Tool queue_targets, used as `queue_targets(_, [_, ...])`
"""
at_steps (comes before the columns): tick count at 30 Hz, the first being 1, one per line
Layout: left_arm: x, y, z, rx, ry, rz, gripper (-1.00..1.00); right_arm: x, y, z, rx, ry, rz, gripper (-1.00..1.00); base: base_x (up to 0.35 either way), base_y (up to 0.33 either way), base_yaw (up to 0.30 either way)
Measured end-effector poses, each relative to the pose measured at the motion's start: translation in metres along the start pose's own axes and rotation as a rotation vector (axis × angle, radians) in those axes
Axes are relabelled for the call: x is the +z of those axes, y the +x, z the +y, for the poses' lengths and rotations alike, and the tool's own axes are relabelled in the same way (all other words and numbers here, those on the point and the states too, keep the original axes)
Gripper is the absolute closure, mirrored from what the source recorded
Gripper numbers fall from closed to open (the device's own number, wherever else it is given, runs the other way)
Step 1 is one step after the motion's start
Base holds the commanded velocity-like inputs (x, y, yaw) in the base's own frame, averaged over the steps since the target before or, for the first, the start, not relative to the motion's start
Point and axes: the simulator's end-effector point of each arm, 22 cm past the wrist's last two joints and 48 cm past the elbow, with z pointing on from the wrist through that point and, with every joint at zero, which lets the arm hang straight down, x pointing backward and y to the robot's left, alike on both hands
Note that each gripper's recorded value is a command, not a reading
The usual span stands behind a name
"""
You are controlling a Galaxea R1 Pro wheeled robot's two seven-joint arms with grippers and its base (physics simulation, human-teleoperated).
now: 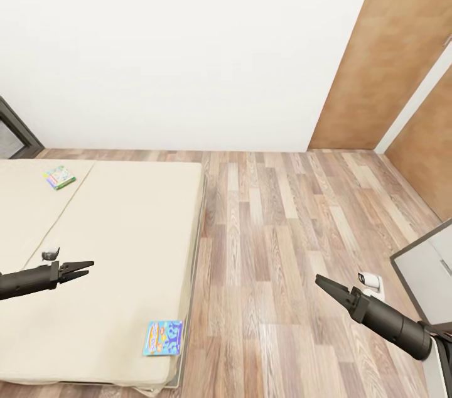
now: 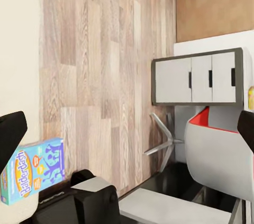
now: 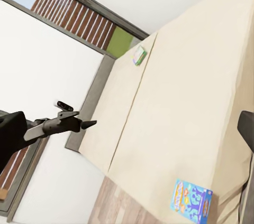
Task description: Put all the toys in the child's room - the three board games (two on the bed and one on the table), the two jigsaw puzzles on the table, and the tennis ball on the table - inside the toy box on the table in the child's room.
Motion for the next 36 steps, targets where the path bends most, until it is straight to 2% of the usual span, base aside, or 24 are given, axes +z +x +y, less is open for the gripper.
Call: queue_targets(36, [-0.013,-0.014,-0.025,0.045,0.020,-0.033,-1.00,-0.007,-0.017,0.022,-0.047,-0.027,-0.035,-1.00,0.000,0.000,0.000])
